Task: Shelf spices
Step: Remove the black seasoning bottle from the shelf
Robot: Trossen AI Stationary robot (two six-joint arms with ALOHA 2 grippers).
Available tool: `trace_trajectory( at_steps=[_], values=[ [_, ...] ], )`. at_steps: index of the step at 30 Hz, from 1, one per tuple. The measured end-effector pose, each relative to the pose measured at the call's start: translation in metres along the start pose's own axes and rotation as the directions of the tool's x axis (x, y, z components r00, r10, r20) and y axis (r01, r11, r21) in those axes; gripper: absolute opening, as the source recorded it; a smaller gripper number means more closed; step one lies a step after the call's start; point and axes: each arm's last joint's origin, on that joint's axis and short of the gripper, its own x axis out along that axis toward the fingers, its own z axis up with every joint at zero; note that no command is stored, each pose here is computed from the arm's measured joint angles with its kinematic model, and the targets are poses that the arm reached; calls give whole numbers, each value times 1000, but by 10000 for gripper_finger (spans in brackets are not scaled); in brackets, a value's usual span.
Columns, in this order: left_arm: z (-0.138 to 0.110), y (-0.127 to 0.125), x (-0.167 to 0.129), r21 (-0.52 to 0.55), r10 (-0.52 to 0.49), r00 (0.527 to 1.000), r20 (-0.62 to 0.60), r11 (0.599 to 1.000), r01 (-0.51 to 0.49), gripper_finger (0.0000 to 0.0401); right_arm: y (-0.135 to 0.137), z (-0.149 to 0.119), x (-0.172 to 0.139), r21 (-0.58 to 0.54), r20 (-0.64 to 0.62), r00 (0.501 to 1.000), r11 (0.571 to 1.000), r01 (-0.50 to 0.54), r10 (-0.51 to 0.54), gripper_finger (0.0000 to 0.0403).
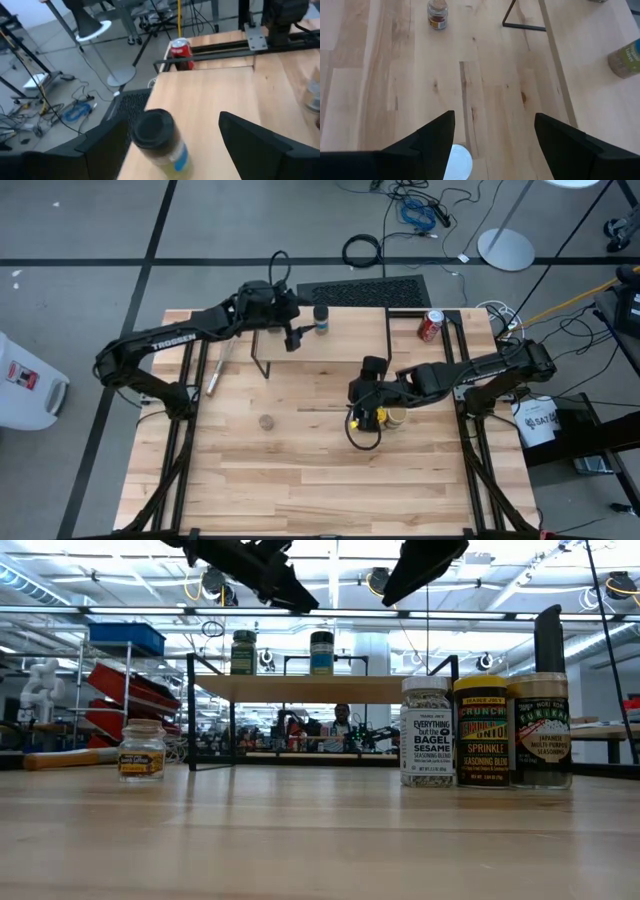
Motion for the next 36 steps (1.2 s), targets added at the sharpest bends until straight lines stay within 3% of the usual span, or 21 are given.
trace_trajectory(
  at_steps=[4, 11, 17, 29, 36],
  values=[
    [-4, 12, 7, -13, 2, 999, 38, 1000, -1, 322, -4, 0, 2, 1, -3, 1000, 1000, 10, -10, 263],
    [-28, 23, 27, -48, -85, 996, -7, 995, 84, 322, -11, 1, 4, 3, -9, 1000, 1000, 26, -26, 263],
    [-38, 26, 41, -54, -89, 996, -18, 995, 88, 322, -12, 1, 4, -3, -10, 1000, 1000, 25, -25, 263],
    [-46, 24, 55, -58, -167, 986, 14, 984, 168, 321, -12, 1, 4, -2, -10, 1000, 1000, 24, -24, 263],
    [-42, 24, 55, -67, -181, 982, 58, 981, 185, 286, -12, 1, 4, -2, -10, 1000, 1000, 24, -24, 263]
  ],
)
